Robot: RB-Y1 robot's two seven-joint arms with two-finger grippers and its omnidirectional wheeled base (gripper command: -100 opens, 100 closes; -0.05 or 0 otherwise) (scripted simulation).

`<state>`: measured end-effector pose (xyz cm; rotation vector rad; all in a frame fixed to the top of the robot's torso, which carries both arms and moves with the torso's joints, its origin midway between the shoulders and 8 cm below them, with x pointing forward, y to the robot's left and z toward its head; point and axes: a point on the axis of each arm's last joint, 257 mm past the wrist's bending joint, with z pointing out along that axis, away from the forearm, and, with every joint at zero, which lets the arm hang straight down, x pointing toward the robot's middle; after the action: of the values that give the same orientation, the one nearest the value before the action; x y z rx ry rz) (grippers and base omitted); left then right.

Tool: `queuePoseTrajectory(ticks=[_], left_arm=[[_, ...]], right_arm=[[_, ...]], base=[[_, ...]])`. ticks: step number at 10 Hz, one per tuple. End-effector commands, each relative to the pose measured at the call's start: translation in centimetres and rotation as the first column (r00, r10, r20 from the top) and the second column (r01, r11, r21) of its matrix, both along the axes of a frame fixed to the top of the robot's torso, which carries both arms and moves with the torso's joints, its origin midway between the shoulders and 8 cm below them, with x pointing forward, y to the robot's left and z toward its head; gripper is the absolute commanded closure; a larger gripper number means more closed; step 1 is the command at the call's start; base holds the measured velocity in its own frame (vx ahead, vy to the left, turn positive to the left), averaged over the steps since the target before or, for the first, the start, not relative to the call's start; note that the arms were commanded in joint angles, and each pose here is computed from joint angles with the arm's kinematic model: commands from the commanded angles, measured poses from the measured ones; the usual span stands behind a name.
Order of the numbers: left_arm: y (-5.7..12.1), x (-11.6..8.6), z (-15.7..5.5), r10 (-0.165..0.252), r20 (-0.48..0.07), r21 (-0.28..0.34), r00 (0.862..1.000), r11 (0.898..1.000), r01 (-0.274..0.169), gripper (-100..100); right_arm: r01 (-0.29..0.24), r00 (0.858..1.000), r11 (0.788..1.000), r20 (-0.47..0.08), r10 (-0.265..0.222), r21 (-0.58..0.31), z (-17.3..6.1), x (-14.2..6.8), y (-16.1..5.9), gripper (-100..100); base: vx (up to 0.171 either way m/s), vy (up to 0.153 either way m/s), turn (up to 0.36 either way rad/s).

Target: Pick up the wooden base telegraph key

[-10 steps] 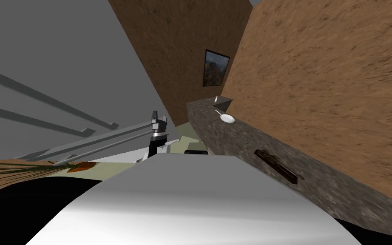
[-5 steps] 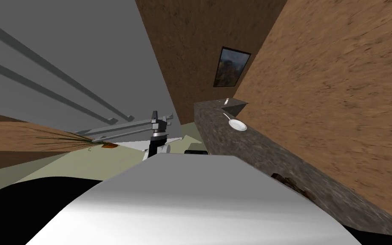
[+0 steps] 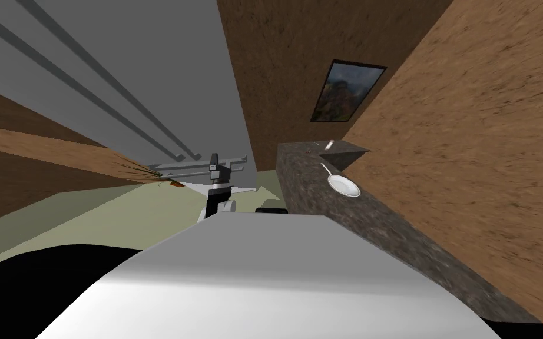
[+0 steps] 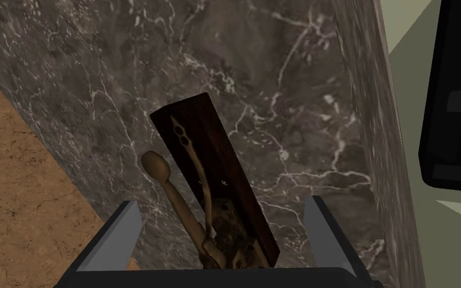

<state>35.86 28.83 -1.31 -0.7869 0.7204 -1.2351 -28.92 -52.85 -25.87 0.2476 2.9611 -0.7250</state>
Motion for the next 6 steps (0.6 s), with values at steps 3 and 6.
queuePoseTrajectory(ticks=[3,6], left_arm=[[0.0,0.0,0.0,0.000,0.000,0.000,1.000,1.000,0.000,0],[0.0,0.0,0.0,0.000,0.000,0.000,1.000,1.000,0.000,0]], right_arm=[[-0.088,0.993,0.995,-0.074,0.091,0.052,-0.3,-1.0,0.8,-100],[-0.071,0.995,0.997,-0.064,0.074,0.041,-0.9,-1.1,0.4,-100]], base=[[0.041,-0.109,0.325],[0.005,-0.021,0.030]])
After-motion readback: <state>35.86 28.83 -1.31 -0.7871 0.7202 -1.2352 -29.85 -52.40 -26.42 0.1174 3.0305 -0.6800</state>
